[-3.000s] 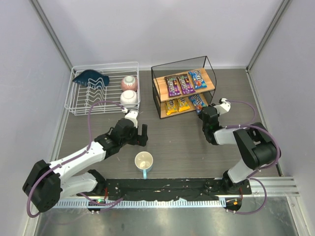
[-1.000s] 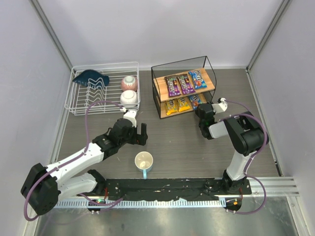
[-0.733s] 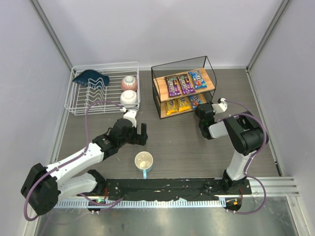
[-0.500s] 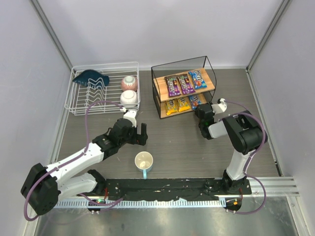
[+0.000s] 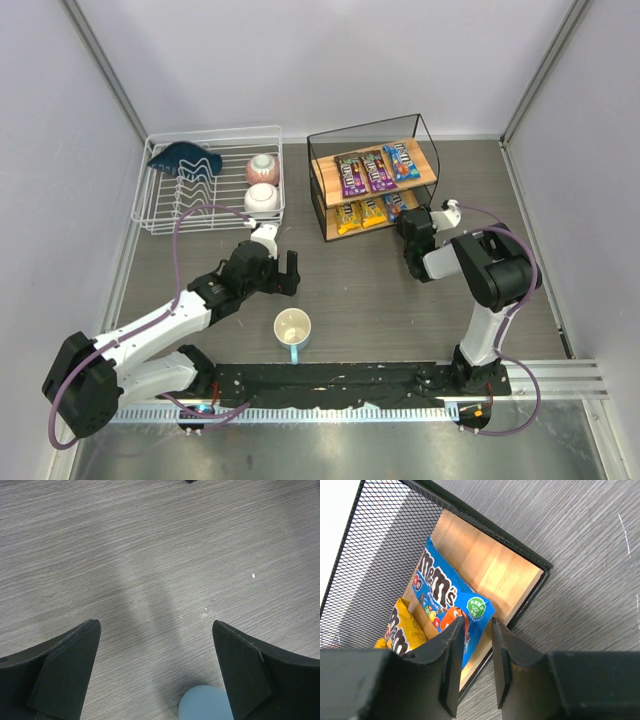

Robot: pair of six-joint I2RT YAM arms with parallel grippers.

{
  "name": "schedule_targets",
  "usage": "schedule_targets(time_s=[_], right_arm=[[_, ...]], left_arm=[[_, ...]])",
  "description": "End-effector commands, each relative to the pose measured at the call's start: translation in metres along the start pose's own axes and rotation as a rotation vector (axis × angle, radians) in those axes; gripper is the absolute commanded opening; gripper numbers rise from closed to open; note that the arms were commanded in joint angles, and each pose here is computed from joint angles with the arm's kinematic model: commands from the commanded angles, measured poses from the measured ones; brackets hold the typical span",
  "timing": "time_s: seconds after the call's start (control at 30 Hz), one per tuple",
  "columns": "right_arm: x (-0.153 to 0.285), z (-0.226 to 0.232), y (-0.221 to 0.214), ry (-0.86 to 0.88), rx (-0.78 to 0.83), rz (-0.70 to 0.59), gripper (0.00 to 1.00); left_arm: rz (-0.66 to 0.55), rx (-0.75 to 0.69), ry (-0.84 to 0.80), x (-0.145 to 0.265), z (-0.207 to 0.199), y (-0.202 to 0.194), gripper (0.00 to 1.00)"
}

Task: Place and organize the candy bags onto the shelf

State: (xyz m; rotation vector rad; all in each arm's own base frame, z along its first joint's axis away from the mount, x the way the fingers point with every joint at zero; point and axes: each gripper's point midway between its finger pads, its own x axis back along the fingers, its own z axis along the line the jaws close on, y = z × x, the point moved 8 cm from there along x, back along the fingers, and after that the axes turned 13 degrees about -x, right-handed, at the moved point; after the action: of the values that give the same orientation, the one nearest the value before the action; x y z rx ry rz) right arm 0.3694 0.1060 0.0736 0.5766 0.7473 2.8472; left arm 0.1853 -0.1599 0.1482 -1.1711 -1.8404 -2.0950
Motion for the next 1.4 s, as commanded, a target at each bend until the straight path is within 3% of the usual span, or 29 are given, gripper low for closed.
schedule_targets(time_s=[0.0,0.03,0.07,0.13,0.63,0.93,1.07,1.37], right_arm=[[0.001,0.012,0.010,0.033,-0.033,-0.034,0.38],[0.003,0.012,0.011,0.034,-0.034,-0.036,0.40],[0.004,0.011,0.011,0.034,-0.030,-0.033,0.52],[0.005,0.011,0.014,0.032,-0.027,-0.035,0.58],[0.043,-0.002,0.025,0.057,-0.027,0.032,0.63],[0.099,-0.018,0.034,0.036,0.031,0.209,0.82],[0.127,-0.031,0.040,-0.002,0.079,0.282,0.97],[0.178,-0.033,0.064,0.048,0.102,0.326,0.99]], left_arm=[[-0.069,0.013,0.002,0.003,-0.002,0.015,1.00],[-0.069,0.013,0.002,0.003,-0.002,0.015,1.00],[-0.069,0.013,0.002,0.003,-0.001,0.015,1.00],[-0.072,0.015,0.001,0.004,-0.002,0.016,1.00],[-0.113,0.043,0.007,0.018,0.000,0.026,1.00],[-0.139,0.100,0.006,0.037,-0.001,0.044,1.00],[-0.141,0.128,0.037,0.046,0.002,0.046,1.00],[-0.176,0.155,0.069,0.067,0.009,0.046,1.00]])
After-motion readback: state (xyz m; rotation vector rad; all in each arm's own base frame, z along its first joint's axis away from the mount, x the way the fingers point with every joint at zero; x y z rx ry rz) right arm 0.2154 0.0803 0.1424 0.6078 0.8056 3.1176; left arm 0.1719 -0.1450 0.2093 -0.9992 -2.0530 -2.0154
